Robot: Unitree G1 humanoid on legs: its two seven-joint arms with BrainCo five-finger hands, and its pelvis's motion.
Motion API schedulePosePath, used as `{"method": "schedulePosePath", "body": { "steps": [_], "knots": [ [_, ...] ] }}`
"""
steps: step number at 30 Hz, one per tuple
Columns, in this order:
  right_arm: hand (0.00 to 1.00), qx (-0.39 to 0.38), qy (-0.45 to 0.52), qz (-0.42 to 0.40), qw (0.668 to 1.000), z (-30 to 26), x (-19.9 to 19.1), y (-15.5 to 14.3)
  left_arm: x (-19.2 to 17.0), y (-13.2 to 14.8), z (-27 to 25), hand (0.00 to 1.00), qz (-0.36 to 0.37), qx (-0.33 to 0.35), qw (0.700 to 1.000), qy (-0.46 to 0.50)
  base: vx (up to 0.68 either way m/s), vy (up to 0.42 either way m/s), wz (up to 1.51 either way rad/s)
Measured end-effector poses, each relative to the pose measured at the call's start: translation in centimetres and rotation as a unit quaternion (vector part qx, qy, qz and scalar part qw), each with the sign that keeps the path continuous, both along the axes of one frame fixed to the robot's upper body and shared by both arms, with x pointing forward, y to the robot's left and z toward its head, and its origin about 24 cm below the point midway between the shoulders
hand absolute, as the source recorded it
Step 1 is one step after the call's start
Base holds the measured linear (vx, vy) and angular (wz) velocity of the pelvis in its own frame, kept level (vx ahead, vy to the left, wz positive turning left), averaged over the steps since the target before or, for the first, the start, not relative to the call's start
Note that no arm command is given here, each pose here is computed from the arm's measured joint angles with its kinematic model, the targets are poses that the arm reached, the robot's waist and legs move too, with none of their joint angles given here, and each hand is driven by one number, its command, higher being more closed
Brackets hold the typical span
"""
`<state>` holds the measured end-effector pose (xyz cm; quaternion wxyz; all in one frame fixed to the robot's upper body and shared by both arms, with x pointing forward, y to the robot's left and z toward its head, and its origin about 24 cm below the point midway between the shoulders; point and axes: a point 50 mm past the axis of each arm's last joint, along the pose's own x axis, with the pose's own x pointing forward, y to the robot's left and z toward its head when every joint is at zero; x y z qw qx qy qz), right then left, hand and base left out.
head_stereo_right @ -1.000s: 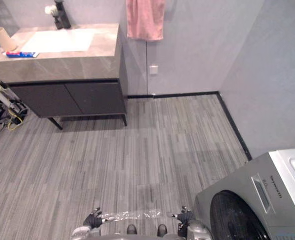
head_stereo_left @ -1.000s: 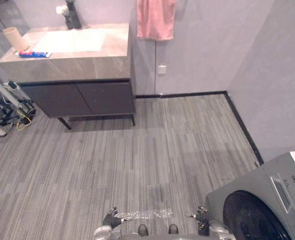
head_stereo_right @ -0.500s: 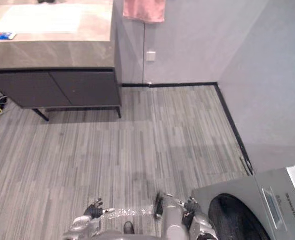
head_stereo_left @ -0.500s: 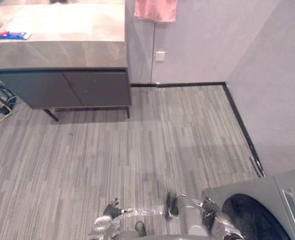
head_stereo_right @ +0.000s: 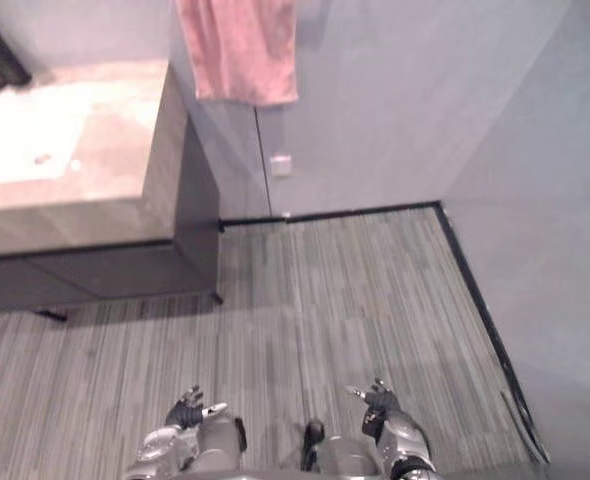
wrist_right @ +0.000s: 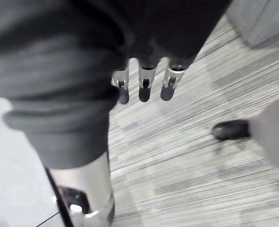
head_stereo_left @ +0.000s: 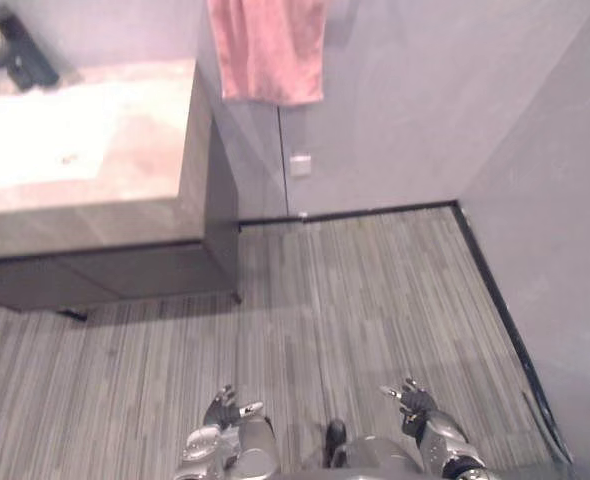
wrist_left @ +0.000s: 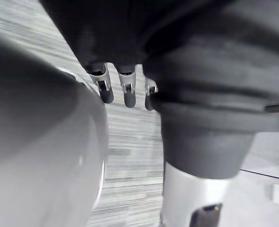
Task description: Organize washtable
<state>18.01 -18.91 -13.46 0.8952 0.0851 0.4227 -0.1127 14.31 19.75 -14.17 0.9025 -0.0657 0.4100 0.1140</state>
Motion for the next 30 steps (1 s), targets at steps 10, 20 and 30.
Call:
{"method": "schedulePosePath", "body": {
  "steps": [10, 20, 30],
  "knots": [
    [0.00, -0.017, -0.001, 0.053, 0.998, -0.1, 0.0, 1.3, -4.4, 2.8, -1.2, 0.00, 0.043, 0.029, 0.996, 0.073, 0.67, 0.248, -0.44],
    [0.00, -0.041, -0.061, 0.068, 0.995, 1.5, 1.1, 0.6, -10.9, 1.9, -3.0, 0.00, -0.023, 0.038, 0.970, 0.240, 0.56, 0.098, 0.42],
    [0.00, -0.056, -0.181, 0.100, 0.977, 5.6, 3.9, 2.3, -8.2, 1.8, -2.1, 0.00, 0.014, 0.037, 0.990, 0.132, 0.17, -0.194, 0.24]
  ]
}}
